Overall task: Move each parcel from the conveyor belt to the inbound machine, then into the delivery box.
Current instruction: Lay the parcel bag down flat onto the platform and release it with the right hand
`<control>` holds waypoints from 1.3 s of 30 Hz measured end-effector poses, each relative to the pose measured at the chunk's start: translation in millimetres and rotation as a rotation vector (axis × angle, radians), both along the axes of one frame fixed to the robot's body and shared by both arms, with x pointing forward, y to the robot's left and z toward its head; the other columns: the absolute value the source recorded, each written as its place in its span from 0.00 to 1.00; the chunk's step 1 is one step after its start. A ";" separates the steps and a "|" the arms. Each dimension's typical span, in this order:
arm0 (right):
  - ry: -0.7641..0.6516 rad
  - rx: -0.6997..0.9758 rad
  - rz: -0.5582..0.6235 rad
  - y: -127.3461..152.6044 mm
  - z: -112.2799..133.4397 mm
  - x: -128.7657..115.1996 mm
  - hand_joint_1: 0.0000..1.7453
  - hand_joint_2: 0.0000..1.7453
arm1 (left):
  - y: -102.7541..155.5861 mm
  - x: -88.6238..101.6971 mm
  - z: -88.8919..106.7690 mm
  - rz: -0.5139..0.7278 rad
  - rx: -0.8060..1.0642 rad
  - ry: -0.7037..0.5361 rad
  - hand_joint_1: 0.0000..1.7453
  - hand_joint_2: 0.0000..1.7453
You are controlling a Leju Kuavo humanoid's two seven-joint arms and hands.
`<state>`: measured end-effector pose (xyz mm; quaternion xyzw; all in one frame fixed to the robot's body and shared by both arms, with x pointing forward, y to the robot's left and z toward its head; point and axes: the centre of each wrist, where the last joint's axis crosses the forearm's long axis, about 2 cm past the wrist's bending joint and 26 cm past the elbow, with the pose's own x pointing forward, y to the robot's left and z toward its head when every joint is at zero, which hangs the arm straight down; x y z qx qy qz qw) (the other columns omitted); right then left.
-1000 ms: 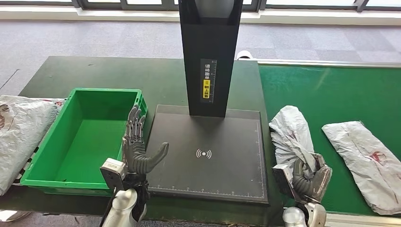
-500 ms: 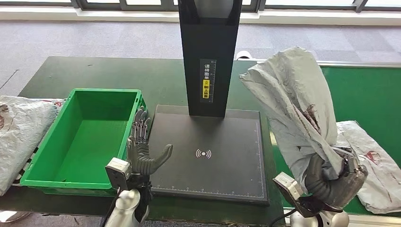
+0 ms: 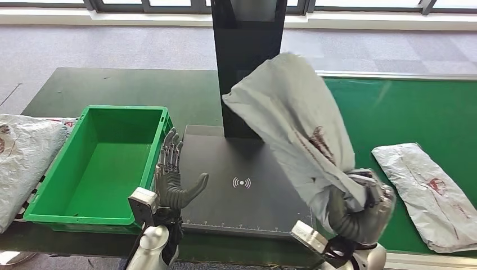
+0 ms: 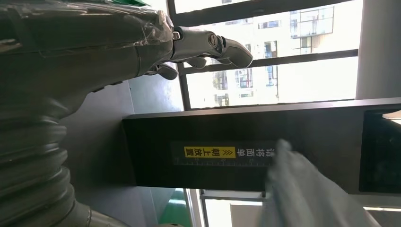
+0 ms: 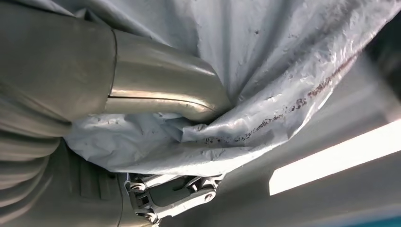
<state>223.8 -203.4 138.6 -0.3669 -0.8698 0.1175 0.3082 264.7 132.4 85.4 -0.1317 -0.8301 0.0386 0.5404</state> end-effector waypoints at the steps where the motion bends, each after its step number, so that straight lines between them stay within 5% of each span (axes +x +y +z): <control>1: 0.032 -0.016 0.038 6.0 -4.8 0.2 1.00 1.00 | 0.0 0.0 -0.1 -0.002 0.001 0.000 0.00 1.00; 12: 0.253 -0.061 0.153 24.2 -43.0 9.4 1.00 1.00 | 0.0 -0.1 -0.2 -0.006 0.011 -0.003 0.00 1.00; 29: 0.378 -0.040 0.113 19.2 -61.1 18.0 1.00 1.00 | 0.3 0.1 0.8 -0.001 0.016 -0.008 0.00 1.00; 30: 0.380 -0.040 0.113 19.2 -61.6 18.0 0.86 1.00 | 0.4 0.2 0.9 -0.001 0.015 -0.008 0.00 1.00; 33: 0.389 -0.033 0.115 19.3 -63.3 18.2 0.11 1.00 | 0.4 0.2 0.9 0.000 0.016 -0.008 0.00 1.00; 34: 0.395 -0.027 0.112 18.8 -64.1 18.6 0.00 1.00 | 0.4 0.2 1.0 0.000 0.016 -0.008 0.00 1.00; 39: 0.433 0.023 0.081 12.2 -69.6 24.2 0.00 1.00 | 0.8 0.3 1.7 0.007 0.018 -0.011 0.00 1.00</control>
